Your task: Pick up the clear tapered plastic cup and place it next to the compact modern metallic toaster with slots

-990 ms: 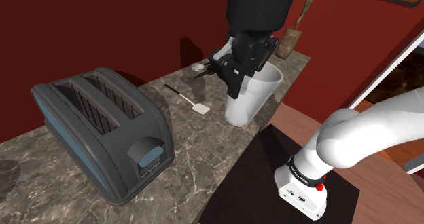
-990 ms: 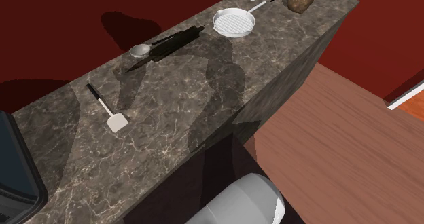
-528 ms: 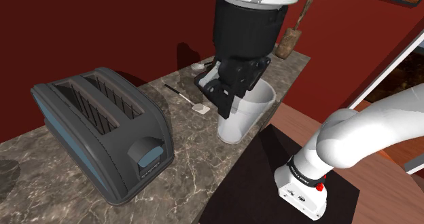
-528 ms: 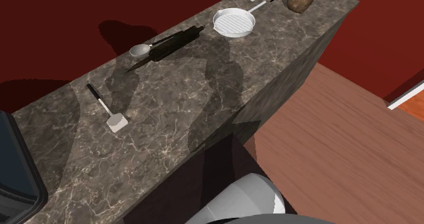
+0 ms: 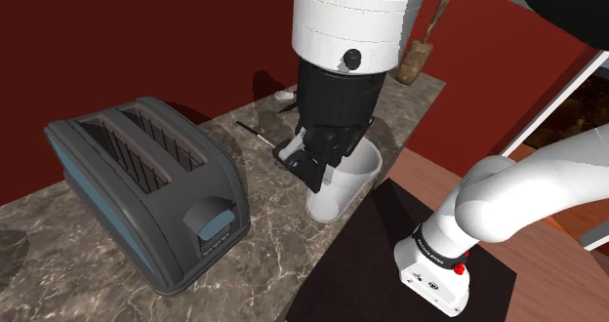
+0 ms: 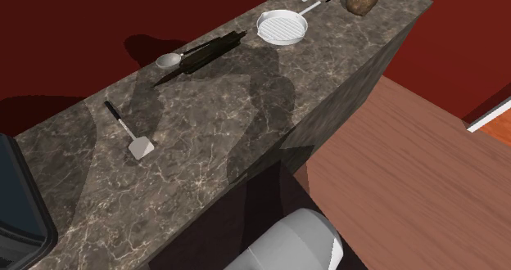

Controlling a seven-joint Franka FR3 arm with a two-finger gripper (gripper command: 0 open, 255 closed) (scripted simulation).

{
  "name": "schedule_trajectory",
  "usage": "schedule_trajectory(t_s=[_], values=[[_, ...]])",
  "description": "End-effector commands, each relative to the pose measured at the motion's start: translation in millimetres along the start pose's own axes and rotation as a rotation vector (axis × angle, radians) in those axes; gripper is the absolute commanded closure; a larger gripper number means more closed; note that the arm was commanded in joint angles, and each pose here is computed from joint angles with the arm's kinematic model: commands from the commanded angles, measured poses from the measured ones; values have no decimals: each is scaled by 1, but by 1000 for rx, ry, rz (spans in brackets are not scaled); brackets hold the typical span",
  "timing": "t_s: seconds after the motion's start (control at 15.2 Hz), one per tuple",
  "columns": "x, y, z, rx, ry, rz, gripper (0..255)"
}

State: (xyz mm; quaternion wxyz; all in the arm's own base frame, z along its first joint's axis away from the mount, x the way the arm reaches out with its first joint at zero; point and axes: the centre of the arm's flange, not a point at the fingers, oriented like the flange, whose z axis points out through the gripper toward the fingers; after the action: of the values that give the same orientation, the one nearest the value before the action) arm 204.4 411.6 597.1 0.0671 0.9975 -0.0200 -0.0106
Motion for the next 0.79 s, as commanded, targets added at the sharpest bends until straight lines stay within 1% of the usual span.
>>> schedule_trajectory(t_s=[0.0,0.73], values=[[0,0,11,1,0,0,255],[1,-8,69,1,0,0,255]])
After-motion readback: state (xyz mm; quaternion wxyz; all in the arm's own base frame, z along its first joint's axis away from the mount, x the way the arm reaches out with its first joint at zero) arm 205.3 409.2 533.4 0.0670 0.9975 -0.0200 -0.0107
